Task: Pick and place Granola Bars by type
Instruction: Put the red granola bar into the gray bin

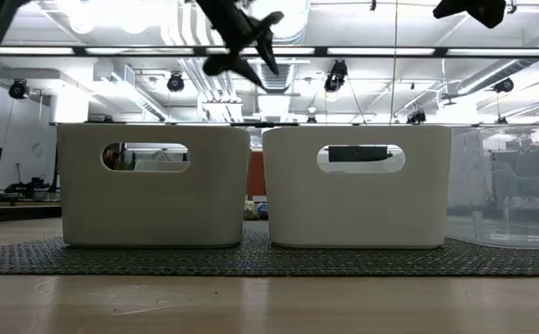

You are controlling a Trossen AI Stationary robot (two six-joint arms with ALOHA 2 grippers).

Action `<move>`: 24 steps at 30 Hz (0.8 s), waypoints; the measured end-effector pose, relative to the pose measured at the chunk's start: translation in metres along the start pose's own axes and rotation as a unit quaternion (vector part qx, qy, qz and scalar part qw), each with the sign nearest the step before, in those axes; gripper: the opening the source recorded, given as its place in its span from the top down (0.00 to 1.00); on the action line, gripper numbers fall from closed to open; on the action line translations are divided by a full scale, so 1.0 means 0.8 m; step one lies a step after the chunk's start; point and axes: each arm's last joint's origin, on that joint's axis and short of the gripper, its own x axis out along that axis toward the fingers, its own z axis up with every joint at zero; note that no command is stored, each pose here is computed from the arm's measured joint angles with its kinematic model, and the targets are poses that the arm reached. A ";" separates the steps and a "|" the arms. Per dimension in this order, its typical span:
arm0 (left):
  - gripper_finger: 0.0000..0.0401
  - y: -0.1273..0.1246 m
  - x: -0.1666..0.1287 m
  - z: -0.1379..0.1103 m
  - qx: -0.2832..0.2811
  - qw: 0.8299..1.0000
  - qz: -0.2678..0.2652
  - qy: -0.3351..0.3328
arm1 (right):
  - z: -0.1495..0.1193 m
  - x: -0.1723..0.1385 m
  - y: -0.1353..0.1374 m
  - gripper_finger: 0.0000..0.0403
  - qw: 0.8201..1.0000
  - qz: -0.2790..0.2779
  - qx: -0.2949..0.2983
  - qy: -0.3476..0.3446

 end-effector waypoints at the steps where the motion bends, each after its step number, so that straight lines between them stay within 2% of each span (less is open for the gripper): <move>1: 0.55 0.001 0.008 -0.002 -0.004 1.000 0.003 0.012 | 0.000 0.000 0.000 0.98 1.000 0.000 0.000 0.000; 8: 0.55 0.002 0.061 -0.019 -0.029 0.997 0.021 0.073 | 0.000 0.000 0.000 0.98 1.000 0.000 0.000 0.000; 24: 0.55 -0.001 0.144 -0.053 -0.050 0.989 0.056 0.131 | 0.000 0.000 0.000 0.98 1.000 -0.001 0.004 0.001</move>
